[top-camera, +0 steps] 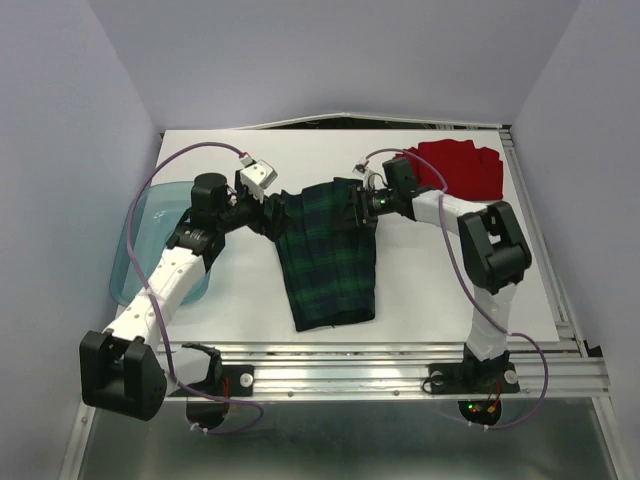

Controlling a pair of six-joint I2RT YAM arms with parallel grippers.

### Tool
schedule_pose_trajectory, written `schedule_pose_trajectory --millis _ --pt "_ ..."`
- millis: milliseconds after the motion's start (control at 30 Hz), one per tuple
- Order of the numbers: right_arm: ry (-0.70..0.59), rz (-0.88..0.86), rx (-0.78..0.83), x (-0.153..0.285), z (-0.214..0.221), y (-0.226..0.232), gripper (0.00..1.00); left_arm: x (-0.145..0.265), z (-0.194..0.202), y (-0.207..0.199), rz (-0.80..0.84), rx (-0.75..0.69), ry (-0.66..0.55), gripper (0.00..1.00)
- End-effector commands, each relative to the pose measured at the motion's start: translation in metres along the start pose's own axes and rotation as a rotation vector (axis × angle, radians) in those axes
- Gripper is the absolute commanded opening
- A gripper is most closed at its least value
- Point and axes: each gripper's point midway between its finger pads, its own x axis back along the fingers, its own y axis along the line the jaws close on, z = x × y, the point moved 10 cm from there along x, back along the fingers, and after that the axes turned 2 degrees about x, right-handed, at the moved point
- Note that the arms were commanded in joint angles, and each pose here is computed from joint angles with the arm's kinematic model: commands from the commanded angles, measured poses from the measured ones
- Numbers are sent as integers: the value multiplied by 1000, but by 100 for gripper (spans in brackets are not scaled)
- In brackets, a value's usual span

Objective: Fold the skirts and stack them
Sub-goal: Fold the skirt

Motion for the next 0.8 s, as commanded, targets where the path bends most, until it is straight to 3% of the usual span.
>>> schedule_pose_trajectory --millis 0,200,333,467,567,767 --pt "-54 -34 51 28 -8 60 66 16 -31 -6 25 -95 -43 99" --pt "81 -131 12 26 52 76 59 32 0 -31 34 -324 100 99" --pt "245 -168 -49 7 100 66 57 42 37 -78 152 -613 168 98" --pt "312 -150 -104 -11 117 45 55 42 63 -101 188 -758 226 89" --pt "354 -103 -147 -22 129 24 51 35 70 -113 204 -798 249 87" --pt "433 6 -252 -40 145 -12 50 17 77 -153 273 -804 327 94"
